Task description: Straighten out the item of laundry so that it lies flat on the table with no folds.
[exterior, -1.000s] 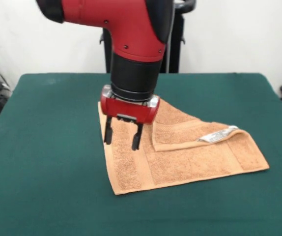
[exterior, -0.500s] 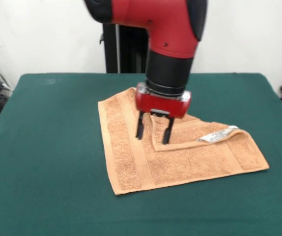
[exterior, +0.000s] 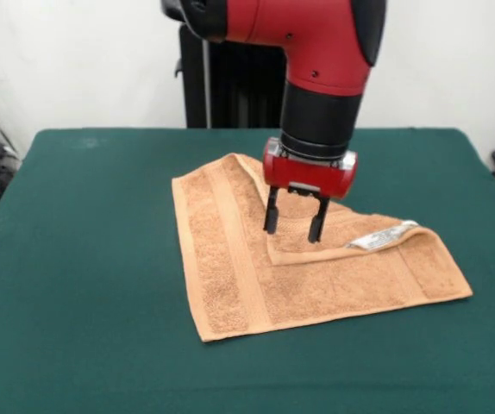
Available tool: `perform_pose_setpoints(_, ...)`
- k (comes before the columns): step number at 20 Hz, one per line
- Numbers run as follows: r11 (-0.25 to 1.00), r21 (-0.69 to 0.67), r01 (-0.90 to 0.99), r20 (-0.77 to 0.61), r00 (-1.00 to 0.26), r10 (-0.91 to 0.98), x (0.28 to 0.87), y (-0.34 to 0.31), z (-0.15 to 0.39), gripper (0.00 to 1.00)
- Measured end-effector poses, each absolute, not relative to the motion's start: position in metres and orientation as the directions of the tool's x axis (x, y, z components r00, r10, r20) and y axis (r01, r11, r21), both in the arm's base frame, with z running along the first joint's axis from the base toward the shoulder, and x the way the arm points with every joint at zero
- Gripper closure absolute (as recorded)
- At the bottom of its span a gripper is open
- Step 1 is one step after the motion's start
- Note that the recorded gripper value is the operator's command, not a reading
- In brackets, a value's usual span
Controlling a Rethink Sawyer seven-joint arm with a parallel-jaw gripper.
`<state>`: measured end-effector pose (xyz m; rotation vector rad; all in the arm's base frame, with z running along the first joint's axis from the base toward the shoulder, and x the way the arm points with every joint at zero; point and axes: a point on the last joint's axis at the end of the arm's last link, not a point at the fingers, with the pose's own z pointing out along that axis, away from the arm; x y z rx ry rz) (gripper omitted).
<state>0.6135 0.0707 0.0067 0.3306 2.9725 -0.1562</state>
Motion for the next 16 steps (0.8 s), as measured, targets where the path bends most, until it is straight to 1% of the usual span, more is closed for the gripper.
perform_pose_setpoints(16,0.968,-0.075,0.239,-0.167,-0.960,0.225,0.576,0.057,-0.006,0.00)
